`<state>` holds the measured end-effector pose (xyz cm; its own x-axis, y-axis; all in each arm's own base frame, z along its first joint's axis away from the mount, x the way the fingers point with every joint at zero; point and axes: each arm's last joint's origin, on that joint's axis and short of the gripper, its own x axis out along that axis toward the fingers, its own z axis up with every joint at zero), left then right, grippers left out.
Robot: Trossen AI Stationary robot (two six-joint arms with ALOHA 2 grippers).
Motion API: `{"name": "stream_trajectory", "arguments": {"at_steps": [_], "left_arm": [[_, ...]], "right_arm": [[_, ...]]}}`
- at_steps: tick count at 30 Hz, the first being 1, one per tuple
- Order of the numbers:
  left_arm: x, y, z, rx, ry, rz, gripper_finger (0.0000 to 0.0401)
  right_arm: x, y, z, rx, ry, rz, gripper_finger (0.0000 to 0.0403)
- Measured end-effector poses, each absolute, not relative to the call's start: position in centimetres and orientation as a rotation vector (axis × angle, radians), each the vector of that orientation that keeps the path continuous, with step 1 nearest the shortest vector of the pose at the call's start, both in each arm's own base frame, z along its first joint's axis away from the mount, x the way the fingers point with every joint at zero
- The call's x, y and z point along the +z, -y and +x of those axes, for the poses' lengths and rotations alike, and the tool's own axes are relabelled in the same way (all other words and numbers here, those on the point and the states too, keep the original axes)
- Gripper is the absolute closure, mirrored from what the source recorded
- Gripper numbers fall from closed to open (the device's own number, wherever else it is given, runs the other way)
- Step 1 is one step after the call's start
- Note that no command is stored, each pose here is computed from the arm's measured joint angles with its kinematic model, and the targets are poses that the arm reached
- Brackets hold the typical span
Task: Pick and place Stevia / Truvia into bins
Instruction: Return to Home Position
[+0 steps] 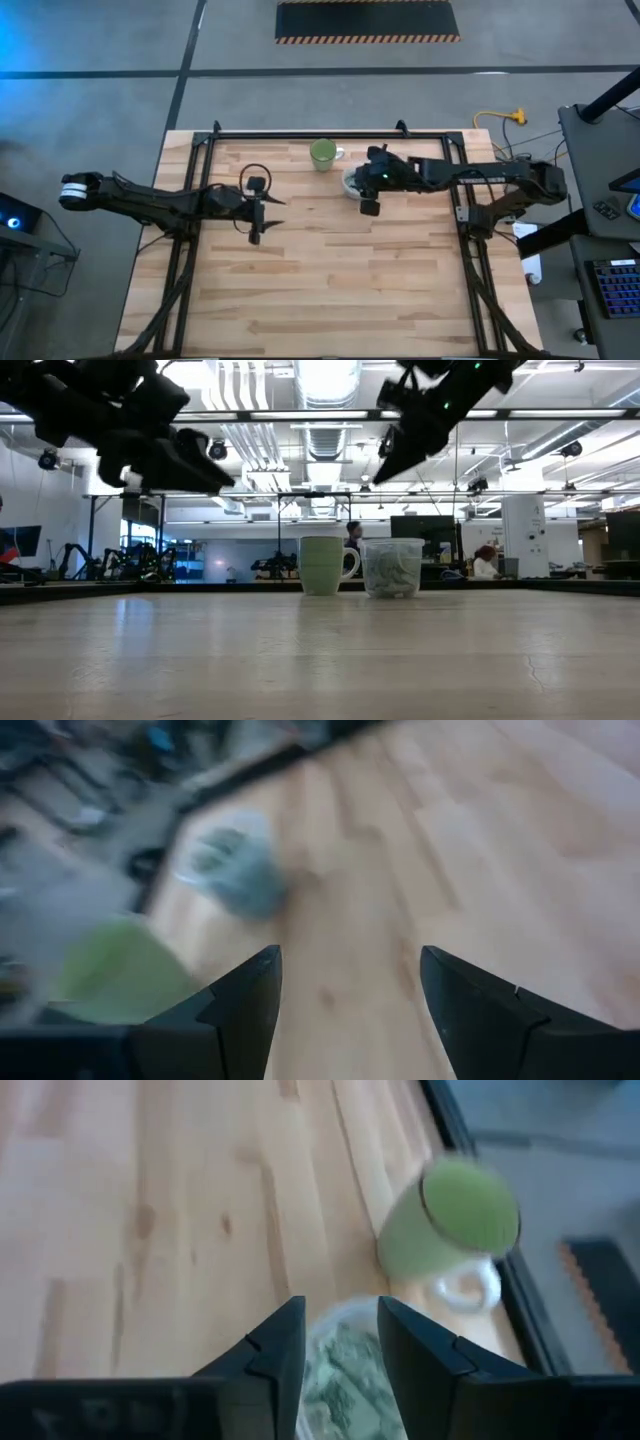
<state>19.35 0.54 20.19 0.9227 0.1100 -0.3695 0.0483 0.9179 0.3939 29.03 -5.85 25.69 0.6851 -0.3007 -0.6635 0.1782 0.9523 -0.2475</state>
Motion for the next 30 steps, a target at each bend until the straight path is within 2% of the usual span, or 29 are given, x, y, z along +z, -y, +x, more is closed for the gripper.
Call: {"name": "stream_trajectory", "arguments": {"at_steps": [7,17,23,30], "left_arm": [[22.9,-1.1,18.5,0.239,-0.197,0.412,0.0180],[24.6,-1.7,14.1,0.322,-0.067,0.343,0.0180],[24.8,-1.5,11.7,0.323,-0.062,0.315,0.0180],[22.6,-1.4,9.5,0.334,0.023,0.259,0.0180]], "right_arm": [[27.5,4.7,25.7,-0.273,-0.542,-0.206,0.0292],[28.2,3.7,19.3,-0.315,-0.269,-0.170,0.0286],[27.4,3.4,17.3,-0.323,-0.206,-0.146,0.0294],[24.9,3.2,16.6,-0.308,-0.245,-0.078,0.0303]]}}
